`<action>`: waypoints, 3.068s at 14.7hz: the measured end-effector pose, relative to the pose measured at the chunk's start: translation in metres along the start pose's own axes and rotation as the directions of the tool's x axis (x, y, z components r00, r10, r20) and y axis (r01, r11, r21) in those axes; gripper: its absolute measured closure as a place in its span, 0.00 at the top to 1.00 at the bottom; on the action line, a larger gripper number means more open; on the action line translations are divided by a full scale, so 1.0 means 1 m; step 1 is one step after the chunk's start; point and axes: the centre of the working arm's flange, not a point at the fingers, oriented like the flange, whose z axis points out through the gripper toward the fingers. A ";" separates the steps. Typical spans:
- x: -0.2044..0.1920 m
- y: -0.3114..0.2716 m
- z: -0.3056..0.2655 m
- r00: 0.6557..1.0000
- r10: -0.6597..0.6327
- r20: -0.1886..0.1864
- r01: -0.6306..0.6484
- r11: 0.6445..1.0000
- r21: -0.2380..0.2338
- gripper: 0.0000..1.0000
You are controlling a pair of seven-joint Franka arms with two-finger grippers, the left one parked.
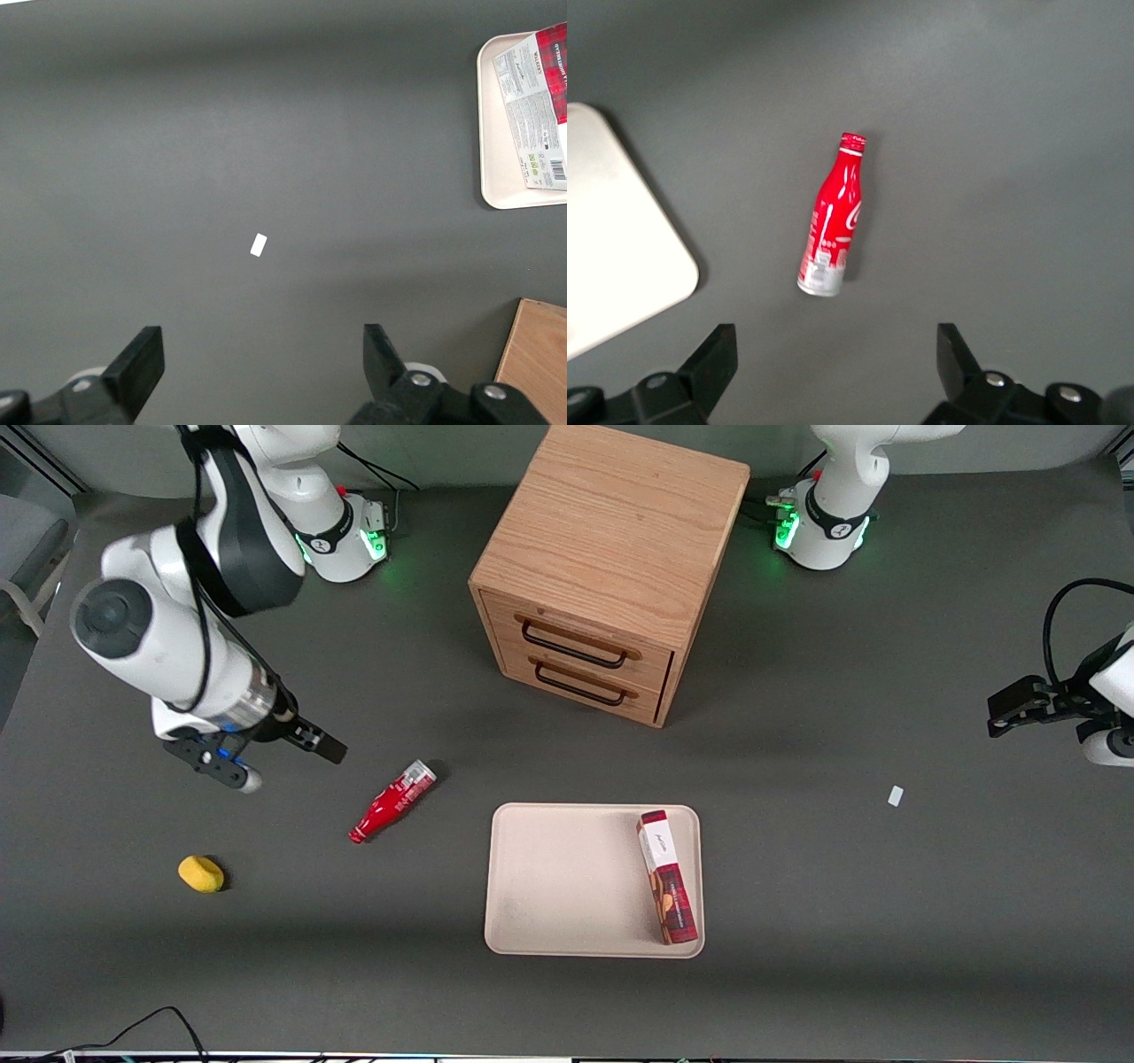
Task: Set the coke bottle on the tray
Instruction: 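Move the right gripper down over the red Coca-Cola bottle lying on the table, then close the right gripper around the bottle's body, then lift the bottle with the right gripper and tilt it upright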
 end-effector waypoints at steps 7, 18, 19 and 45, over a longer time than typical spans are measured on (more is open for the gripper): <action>0.003 -0.016 0.139 0.988 0.153 0.013 -0.153 0.988 -0.006 1.00; -0.004 -0.012 0.234 0.976 0.218 0.004 -0.218 0.976 0.018 1.00; -0.005 -0.012 0.237 0.976 0.218 0.002 -0.218 0.976 0.022 0.99; 0.042 -0.081 -0.044 0.987 -0.132 -0.095 0.138 0.988 0.066 0.55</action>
